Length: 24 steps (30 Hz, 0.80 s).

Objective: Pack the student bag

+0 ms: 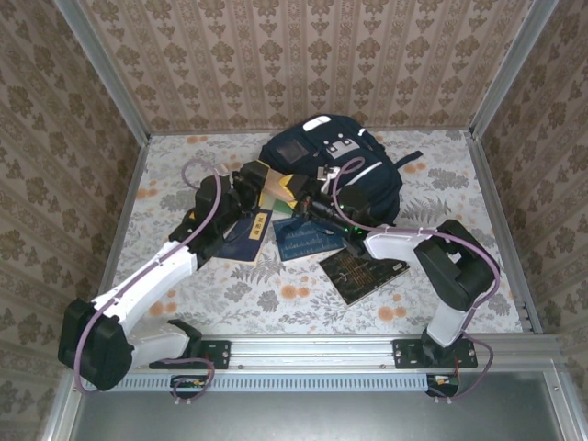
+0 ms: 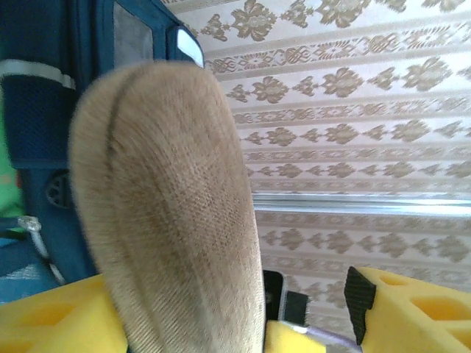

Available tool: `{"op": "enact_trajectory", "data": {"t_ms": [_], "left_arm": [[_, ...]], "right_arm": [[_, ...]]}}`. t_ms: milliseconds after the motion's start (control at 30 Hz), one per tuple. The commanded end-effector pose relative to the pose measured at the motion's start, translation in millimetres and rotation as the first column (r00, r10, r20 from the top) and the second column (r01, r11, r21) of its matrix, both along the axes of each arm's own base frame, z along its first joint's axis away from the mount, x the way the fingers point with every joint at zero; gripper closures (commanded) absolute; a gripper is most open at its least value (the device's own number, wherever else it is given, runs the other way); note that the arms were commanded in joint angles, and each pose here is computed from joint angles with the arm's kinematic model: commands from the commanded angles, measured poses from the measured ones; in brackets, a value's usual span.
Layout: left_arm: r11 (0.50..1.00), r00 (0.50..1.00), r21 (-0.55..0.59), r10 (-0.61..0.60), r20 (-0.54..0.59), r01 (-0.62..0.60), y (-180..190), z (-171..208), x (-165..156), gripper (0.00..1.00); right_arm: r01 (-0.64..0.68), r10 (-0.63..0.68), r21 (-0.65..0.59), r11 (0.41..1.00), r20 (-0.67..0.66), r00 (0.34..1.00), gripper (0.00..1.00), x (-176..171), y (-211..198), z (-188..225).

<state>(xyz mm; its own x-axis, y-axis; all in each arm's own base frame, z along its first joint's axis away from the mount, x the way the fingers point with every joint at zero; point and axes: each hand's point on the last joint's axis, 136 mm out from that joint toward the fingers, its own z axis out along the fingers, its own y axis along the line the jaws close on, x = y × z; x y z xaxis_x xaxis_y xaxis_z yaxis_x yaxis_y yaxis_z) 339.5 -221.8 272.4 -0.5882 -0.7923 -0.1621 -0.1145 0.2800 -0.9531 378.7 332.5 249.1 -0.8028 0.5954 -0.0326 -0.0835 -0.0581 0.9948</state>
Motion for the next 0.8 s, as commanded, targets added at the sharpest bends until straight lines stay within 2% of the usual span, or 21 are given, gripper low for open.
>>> {"op": "enact_trajectory", "data": {"t_ms": [0,67,133,267,300,433,567,633,700,767], "left_arm": [[0.974,0.997,0.226,-0.047,0.065,0.031,9.1,16.7,0.6,0.22],[0.939,0.99,0.337,-0.102,0.097,0.063,6.3,24.1,6.2,0.22],[0.875,0.982,0.474,-0.165,0.089,0.104,1.4,25.2,15.0,0.22],[0.691,0.916,0.677,-0.396,0.06,0.254,-34.4,20.1,38.2,0.22],[0.649,0.878,0.698,-0.474,0.062,0.301,-49.5,15.9,43.5,0.23],[0.542,0.74,0.721,-0.67,0.06,0.433,-102.9,1.5,60.3,0.27],[0.455,0.615,0.689,-0.788,0.017,0.564,-150.6,-22.1,73.8,0.32],[0.422,0.58,0.664,-0.814,-0.022,0.618,-170.0,-42.2,81.4,0.45],[0.399,0.536,0.636,-0.844,-0.027,0.661,-189.3,-56.6,84.3,0.47],[0.385,0.517,0.627,-0.856,-0.033,0.677,-202.1,-68.5,88.0,0.47]], "right_arm": [[0.122,-0.122,0.0,0.993,0.027,0.992,0.61,14.4,-49.0,6.5],[0.18,-0.179,-0.029,0.983,0.019,0.984,0.61,19.9,-78.4,1.2],[0.243,-0.243,-0.083,0.966,0.015,0.97,0.6,22.6,-111.8,-3.6],[0.357,-0.364,-0.238,0.903,0.018,0.931,0.6,16.6,-173.1,-13.5],[0.383,-0.397,-0.286,0.878,0.012,0.918,0.6,13.2,-188.6,-17.4],[0.467,-0.504,-0.426,0.775,0.028,0.863,0.61,-2.6,-237.3,-23.5],[0.537,-0.596,-0.512,0.67,0.059,0.801,0.61,-21.9,-273.4,-21.5],[0.574,-0.639,-0.53,0.624,0.076,0.765,0.61,-32.8,-289.5,-17.8],[0.593,-0.652,-0.53,0.605,0.097,0.752,0.61,-39.8,-297.2,-11.8],[0.594,-0.648,-0.538,0.598,0.111,0.753,0.61,-45.3,-299.7,-7.0]]}}
